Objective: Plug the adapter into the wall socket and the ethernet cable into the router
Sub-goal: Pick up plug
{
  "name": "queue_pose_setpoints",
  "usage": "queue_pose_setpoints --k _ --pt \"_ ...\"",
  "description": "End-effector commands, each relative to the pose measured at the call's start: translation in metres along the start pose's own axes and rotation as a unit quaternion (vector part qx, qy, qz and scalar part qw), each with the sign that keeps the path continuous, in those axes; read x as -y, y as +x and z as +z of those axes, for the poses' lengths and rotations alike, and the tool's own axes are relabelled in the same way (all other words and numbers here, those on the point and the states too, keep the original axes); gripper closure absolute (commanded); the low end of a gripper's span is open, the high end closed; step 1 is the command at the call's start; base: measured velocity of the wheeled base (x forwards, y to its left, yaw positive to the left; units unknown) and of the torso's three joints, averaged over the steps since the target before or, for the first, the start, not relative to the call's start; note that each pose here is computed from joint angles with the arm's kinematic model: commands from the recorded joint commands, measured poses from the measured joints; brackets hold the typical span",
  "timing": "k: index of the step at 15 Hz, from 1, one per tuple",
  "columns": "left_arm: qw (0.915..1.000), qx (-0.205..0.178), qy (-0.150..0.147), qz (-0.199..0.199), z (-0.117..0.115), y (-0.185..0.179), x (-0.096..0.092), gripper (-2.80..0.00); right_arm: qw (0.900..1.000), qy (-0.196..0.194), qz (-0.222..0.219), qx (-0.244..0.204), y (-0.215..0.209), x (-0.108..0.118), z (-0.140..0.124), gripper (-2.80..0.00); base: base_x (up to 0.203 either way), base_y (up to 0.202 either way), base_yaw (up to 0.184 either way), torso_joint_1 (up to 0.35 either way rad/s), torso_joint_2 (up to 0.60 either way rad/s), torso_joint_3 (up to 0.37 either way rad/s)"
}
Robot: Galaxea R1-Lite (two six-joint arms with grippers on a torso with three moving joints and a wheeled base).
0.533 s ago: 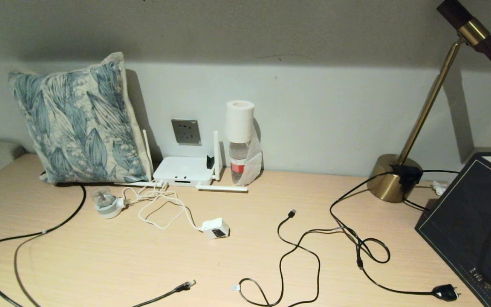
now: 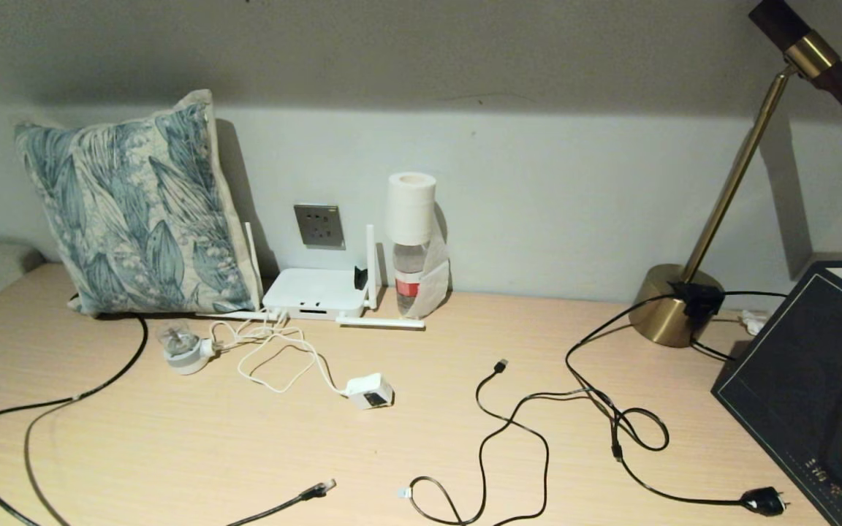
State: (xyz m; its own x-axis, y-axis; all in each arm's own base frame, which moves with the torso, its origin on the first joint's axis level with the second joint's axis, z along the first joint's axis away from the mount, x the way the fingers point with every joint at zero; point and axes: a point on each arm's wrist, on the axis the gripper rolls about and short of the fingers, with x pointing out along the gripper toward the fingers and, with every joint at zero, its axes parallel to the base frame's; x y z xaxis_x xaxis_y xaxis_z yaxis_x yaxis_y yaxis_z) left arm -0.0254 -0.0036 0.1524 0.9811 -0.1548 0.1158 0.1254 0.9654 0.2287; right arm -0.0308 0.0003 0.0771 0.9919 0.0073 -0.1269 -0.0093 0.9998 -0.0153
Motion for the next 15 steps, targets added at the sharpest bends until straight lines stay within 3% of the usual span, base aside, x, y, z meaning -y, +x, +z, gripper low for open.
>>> queue_pose_setpoints --k 1,4,6,8,9,11,12,15 --pt "0.9971 -0.058 -0.004 -0.049 0.039 0.042 -0.014 0.0 1.0 0.0 0.0 -0.001 0.0 0.0 0.0 0.0 0.0 0.0 0.0 0.0 0.0 0.0" --pt "0.9816 -0.145 0.03 -0.121 0.049 0.109 -0.023 0.0 1.0 0.0 0.0 -0.001 0.0 0.0 0.0 0.0 0.0 0.0 0.0 0.0 0.0 0.0" --pt "0.963 -0.185 0.081 -0.179 0.043 0.161 -0.027 0.0 1.0 0.0 0.0 -0.001 0.0 0.0 0.0 0.0 0.0 0.0 0.0 0.0 0.0 0.0" --pt "0.9409 -0.2 0.141 -0.234 0.031 0.214 -0.029 0.0 1.0 0.0 0.0 -0.001 0.0 0.0 0.0 0.0 0.0 0.0 0.0 0.0 0.0 0.0" --pt "0.9258 -0.2 0.172 -0.271 0.023 0.237 -0.029 0.0 1.0 0.0 0.0 -0.001 0.0 0.0 0.0 0.0 0.0 0.0 0.0 0.0 0.0 0.0" --pt "0.8843 -0.194 0.245 -0.347 0.022 0.274 -0.032 0.0 1.0 0.0 0.0 -0.001 0.0 0.0 0.0 0.0 0.0 0.0 0.0 0.0 0.0 0.0" --pt "0.8628 -0.2 0.267 -0.38 0.025 0.287 -0.034 0.0 1.0 0.0 0.0 -0.001 0.0 0.0 0.0 0.0 0.0 0.0 0.0 0.0 0.0 0.0" --pt "0.8091 -0.231 0.275 -0.465 0.025 0.319 -0.029 0.0 1.0 0.0 0.0 -0.001 0.0 0.0 0.0 0.0 0.0 0.0 0.0 0.0 0.0 0.0"
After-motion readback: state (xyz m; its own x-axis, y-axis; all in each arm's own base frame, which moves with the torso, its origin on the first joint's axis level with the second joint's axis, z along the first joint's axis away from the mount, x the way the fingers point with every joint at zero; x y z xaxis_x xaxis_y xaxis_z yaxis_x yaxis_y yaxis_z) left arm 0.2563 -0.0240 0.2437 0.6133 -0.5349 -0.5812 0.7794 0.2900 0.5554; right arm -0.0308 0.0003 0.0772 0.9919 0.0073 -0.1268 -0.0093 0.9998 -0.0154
